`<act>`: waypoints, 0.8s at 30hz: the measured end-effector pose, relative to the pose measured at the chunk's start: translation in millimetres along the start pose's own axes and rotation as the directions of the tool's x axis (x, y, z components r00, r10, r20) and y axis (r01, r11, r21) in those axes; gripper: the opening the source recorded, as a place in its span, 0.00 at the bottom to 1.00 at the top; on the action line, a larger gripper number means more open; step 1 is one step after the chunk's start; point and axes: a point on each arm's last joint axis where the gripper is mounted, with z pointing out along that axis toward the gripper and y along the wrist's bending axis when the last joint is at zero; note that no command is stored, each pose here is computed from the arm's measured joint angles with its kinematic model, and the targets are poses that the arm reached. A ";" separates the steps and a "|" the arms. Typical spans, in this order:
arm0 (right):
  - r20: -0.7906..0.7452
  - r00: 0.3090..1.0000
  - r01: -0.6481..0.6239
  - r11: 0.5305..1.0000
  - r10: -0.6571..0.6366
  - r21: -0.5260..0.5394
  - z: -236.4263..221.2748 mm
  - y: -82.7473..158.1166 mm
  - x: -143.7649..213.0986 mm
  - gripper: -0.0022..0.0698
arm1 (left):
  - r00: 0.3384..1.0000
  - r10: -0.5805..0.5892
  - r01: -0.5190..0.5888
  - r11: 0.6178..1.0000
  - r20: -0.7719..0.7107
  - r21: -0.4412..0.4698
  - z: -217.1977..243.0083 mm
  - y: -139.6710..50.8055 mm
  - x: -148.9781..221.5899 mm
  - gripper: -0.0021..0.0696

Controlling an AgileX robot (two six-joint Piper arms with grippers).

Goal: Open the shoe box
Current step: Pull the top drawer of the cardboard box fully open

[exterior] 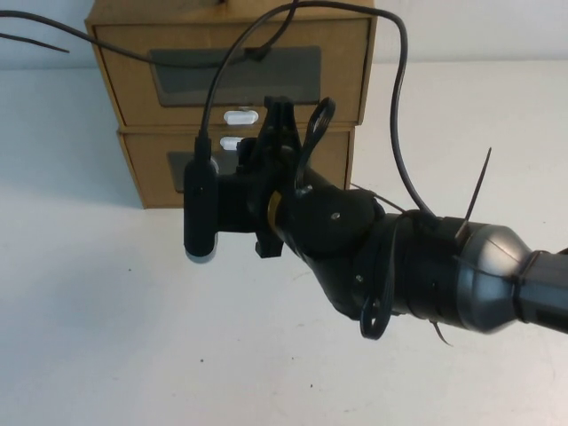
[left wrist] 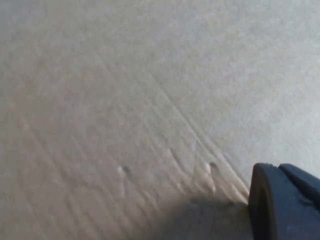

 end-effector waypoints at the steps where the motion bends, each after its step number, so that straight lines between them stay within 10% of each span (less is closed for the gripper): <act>1: 0.004 1.000 -0.003 1.000 0.003 0.001 0.3 -0.4 -1.2 0.29 | 1.000 -0.016 0.016 1.000 0.000 0.000 0.0 0.0 0.0 0.02; 24: -0.024 0.999 -0.033 0.999 0.034 0.043 20.1 -9.7 0.7 0.37 | 0.988 -0.152 0.150 0.984 0.008 0.093 6.0 -5.1 -0.6 0.02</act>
